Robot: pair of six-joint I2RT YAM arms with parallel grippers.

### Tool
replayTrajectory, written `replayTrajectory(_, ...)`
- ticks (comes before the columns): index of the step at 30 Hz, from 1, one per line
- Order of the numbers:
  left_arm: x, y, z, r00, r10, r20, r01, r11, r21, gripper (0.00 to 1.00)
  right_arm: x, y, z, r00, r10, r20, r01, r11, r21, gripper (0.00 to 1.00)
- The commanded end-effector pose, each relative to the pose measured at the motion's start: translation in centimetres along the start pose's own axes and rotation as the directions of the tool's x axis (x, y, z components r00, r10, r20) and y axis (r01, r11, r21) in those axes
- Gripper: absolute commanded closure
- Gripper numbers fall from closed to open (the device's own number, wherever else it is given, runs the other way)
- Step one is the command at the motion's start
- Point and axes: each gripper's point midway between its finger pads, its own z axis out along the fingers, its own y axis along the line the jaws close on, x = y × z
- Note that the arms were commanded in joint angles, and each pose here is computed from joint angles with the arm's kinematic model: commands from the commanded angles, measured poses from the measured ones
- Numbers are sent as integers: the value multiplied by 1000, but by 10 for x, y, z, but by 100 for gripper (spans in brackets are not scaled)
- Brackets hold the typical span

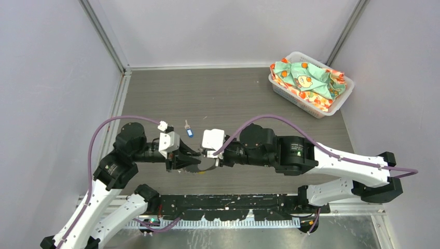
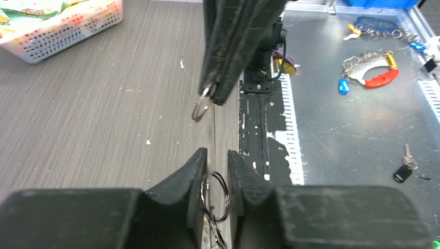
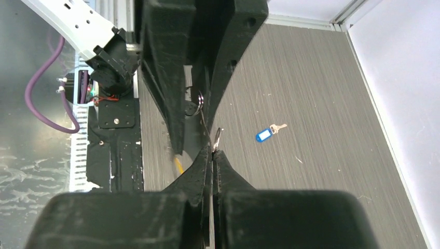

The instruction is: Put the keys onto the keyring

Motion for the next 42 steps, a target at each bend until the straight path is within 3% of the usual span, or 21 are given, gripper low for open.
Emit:
replayTrajectory(1,-15,-18,-5,998,30,51,-34,997,66,71,-21,-14,-24,992,53,114,-58,997,41,99)
replayTrajectory(5,-30,-23,-5,996,-37,85,30,996,84,65,-33,-18,-31,956,117,270,-137,989,56,99)
replayTrajectory(9,-39,-27,-5,992,-91,91,80,990,113,61,-36,-9,-31,921,177,346,-193,981,12,99)
replayTrajectory(14,-64,-23,-3,982,-139,127,125,985,118,56,-36,9,-28,924,181,338,-163,983,-81,99)
replayTrajectory(19,-98,-30,-6,970,-191,152,164,971,172,48,-28,10,-26,948,140,287,-122,989,-79,99)
replayTrajectory(24,-81,-33,-6,987,-143,79,124,972,200,59,-33,14,-32,948,96,303,-66,992,-106,99)
replayTrajectory(32,-47,-17,-4,1000,13,-11,-11,988,156,63,-36,27,-33,961,90,262,-40,981,-191,99)
replayTrajectory(42,-55,-26,-3,1000,-21,10,18,976,216,71,-41,31,-32,964,79,253,-23,975,-219,99)
